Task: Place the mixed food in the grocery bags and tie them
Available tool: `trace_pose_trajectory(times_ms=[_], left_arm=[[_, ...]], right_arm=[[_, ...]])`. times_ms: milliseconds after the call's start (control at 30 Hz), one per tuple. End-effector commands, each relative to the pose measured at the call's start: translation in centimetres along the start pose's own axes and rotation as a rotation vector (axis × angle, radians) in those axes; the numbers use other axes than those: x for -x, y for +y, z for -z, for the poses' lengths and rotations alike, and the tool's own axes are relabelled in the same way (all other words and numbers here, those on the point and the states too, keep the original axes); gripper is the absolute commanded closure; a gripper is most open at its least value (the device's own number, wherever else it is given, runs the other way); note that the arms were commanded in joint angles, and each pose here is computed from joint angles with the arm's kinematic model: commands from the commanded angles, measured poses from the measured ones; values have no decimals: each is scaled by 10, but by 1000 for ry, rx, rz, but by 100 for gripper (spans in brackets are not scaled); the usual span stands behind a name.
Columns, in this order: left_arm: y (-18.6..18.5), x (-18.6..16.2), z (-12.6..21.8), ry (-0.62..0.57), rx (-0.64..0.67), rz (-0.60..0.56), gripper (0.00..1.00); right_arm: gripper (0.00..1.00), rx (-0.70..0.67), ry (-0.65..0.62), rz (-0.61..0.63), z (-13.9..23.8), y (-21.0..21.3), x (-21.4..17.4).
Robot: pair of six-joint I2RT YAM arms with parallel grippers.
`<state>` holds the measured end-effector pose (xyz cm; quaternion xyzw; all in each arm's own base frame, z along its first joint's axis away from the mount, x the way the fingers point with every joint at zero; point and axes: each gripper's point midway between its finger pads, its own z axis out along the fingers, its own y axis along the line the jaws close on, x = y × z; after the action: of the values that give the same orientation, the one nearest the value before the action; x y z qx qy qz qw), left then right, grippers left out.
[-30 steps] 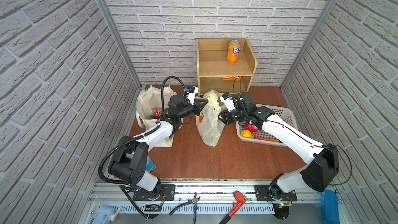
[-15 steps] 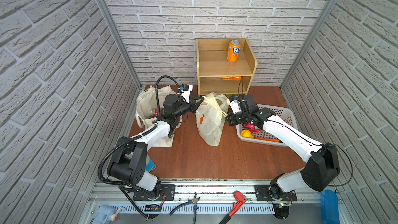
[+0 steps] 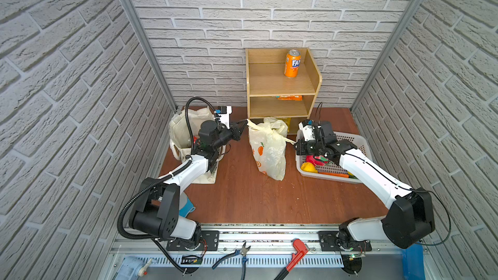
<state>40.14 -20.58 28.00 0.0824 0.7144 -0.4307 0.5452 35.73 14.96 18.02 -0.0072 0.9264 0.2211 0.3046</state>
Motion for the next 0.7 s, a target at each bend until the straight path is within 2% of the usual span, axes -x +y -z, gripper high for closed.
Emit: trace_pose_trajectory(times_ms=[0, 167, 500, 667], left_arm=[[11, 46, 18, -173, 94, -26, 100], [19, 56, 28, -220, 144, -13, 100], [24, 59, 27, -208, 179, 0, 100], [31, 64, 34, -206, 252, -30, 100]], right_arm=[[94, -35, -31, -89, 7, -22, 1], [95, -34, -52, -243, 3, -60, -4], [94, 95, -65, -275, 1, -36, 12], [94, 59, -53, -346, -11, -58, 7]])
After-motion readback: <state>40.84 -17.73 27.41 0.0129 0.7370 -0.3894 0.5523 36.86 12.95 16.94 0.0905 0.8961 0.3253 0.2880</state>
